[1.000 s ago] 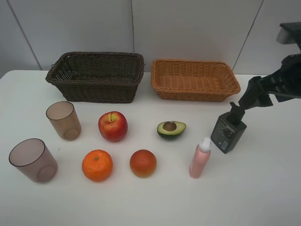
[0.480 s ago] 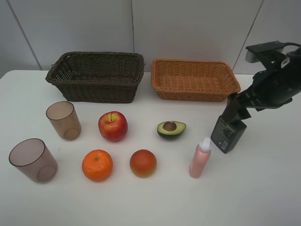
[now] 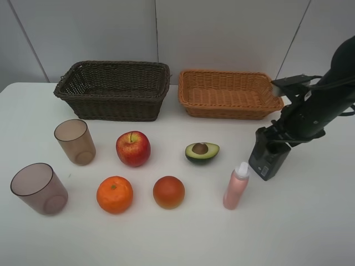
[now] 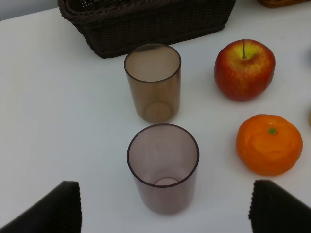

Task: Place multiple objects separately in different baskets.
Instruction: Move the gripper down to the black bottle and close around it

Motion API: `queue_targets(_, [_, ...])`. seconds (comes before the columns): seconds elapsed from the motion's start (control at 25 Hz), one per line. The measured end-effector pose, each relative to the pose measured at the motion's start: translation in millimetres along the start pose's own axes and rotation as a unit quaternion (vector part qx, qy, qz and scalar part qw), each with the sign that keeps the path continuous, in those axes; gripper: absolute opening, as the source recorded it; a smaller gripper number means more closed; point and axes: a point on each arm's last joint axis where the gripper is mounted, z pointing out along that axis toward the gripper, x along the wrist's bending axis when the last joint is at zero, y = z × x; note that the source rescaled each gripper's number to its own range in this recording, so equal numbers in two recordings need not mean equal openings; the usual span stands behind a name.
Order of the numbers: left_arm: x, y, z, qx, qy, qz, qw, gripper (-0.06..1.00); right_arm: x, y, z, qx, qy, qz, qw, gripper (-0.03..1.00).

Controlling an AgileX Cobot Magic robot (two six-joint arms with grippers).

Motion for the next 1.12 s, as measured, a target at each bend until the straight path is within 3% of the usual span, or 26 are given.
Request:
queue_targets(0.48, [0.0, 0.0, 0.0, 0.000, 0.000, 0.000, 1.000, 0.94, -0.8, 1.1, 8.4, 0.004, 0.000, 0.000, 1.000, 0.92])
queue_targets(0.6, [0.0, 0.0, 0.0, 0.000, 0.000, 0.000, 1.000, 0.94, -0.8, 1.1, 8.4, 0.004, 0.000, 0.000, 1.000, 0.78])
queue_targets(0.84, [0.0, 0.0, 0.0, 0.000, 0.000, 0.000, 1.000, 0.94, -0.5, 0.7, 8.4, 0.006, 0.001, 0.000, 1.000, 0.10])
queue_targets(1.12, [0.0, 0.0, 0.0, 0.000, 0.000, 0.000, 1.000, 0.94, -0.4, 0.8, 7.3, 0.012, 0.002, -0.001, 1.000, 0.10])
